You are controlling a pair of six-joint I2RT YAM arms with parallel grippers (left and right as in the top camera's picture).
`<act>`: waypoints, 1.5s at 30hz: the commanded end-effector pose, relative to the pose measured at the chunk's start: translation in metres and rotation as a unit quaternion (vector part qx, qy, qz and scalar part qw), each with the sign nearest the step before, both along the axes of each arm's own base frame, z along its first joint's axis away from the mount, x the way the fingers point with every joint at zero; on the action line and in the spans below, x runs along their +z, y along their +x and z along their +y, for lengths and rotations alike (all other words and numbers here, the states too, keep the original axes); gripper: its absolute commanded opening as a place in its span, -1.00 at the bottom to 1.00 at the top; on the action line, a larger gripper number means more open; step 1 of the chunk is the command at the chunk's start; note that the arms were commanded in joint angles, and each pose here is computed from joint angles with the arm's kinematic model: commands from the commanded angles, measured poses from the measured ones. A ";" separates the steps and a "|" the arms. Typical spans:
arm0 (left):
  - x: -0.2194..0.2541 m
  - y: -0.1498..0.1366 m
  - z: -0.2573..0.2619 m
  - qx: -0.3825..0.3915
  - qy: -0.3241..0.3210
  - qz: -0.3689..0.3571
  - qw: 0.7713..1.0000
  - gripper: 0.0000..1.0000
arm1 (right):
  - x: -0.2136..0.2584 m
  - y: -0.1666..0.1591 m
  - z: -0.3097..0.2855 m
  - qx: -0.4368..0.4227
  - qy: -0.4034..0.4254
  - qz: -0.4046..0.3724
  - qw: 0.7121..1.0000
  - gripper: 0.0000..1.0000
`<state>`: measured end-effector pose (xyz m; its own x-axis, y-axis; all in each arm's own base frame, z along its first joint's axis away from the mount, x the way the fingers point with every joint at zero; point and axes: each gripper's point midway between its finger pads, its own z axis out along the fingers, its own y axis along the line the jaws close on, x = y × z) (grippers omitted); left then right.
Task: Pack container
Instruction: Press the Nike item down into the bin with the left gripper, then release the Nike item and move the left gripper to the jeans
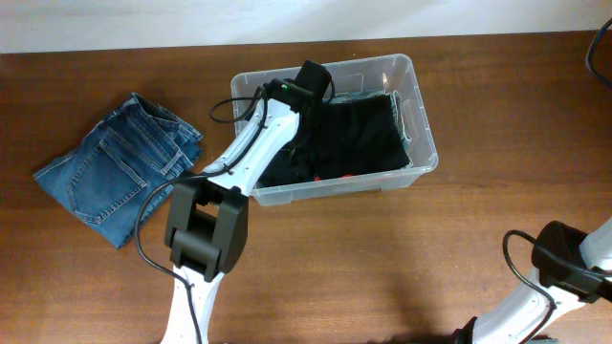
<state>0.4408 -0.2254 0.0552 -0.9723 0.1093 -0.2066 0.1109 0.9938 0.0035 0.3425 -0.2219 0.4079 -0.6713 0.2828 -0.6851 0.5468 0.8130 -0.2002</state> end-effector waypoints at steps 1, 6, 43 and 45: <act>-0.008 -0.005 0.002 -0.017 0.006 0.026 0.999 -1.00 | -0.001 -0.002 -0.001 -0.004 -0.001 0.005 1.000 0.97; 0.102 0.001 0.014 -0.005 -0.020 -0.063 0.998 -1.00 | -0.001 -0.002 -0.001 -0.004 -0.001 0.005 1.000 0.97; 0.078 -0.024 0.048 0.034 -0.060 -0.057 0.996 -0.99 | -0.001 -0.002 -0.001 -0.004 -0.001 0.005 1.000 0.97; 0.107 -0.016 0.060 0.049 -0.069 -0.082 0.993 -0.99 | -0.001 -0.002 -0.001 -0.004 -0.001 0.005 1.000 0.97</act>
